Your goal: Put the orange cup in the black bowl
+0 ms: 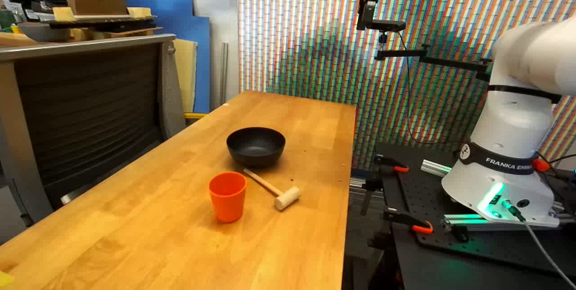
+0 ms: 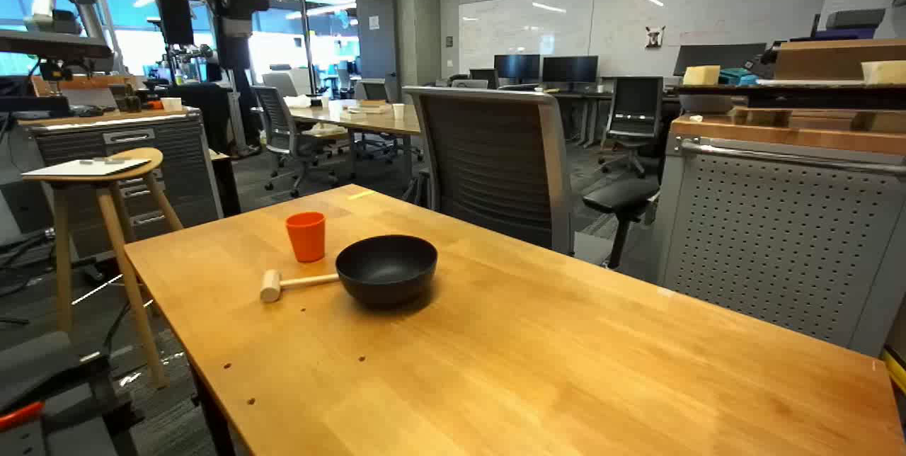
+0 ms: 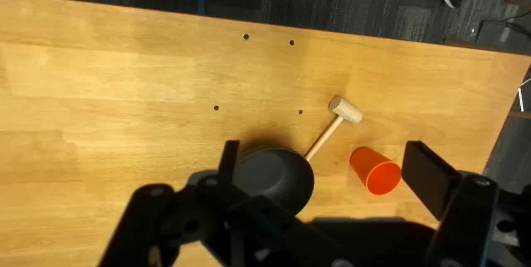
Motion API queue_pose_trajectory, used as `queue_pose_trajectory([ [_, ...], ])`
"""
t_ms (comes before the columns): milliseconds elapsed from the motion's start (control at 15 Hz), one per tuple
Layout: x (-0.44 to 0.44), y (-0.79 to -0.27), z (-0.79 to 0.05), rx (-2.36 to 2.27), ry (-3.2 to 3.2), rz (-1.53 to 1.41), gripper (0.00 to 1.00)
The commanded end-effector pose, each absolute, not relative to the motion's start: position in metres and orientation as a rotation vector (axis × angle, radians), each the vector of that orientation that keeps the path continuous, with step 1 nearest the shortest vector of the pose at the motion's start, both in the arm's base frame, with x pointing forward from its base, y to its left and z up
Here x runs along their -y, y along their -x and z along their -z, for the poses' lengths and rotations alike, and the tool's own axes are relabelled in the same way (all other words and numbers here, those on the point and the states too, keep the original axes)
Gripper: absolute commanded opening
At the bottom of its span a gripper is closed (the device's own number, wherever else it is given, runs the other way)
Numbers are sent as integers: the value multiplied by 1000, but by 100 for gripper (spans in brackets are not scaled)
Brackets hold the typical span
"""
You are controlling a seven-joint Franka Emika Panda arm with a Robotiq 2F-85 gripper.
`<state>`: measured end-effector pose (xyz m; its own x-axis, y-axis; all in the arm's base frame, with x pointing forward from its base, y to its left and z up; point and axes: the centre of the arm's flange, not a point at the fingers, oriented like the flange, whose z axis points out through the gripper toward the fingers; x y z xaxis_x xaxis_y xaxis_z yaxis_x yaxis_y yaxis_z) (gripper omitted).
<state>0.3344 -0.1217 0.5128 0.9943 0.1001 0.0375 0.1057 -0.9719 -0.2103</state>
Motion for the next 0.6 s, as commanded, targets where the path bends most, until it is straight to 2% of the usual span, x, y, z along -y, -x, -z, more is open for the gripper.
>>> queue_pose_trajectory([
  [0, 122, -335, -514, 152, 2925, 46, 100],
  [267, 122, -338, -517, 134, 2942, 40, 100],
  [533, 87, -392, -500, 117, 3035, -112, 100],
])
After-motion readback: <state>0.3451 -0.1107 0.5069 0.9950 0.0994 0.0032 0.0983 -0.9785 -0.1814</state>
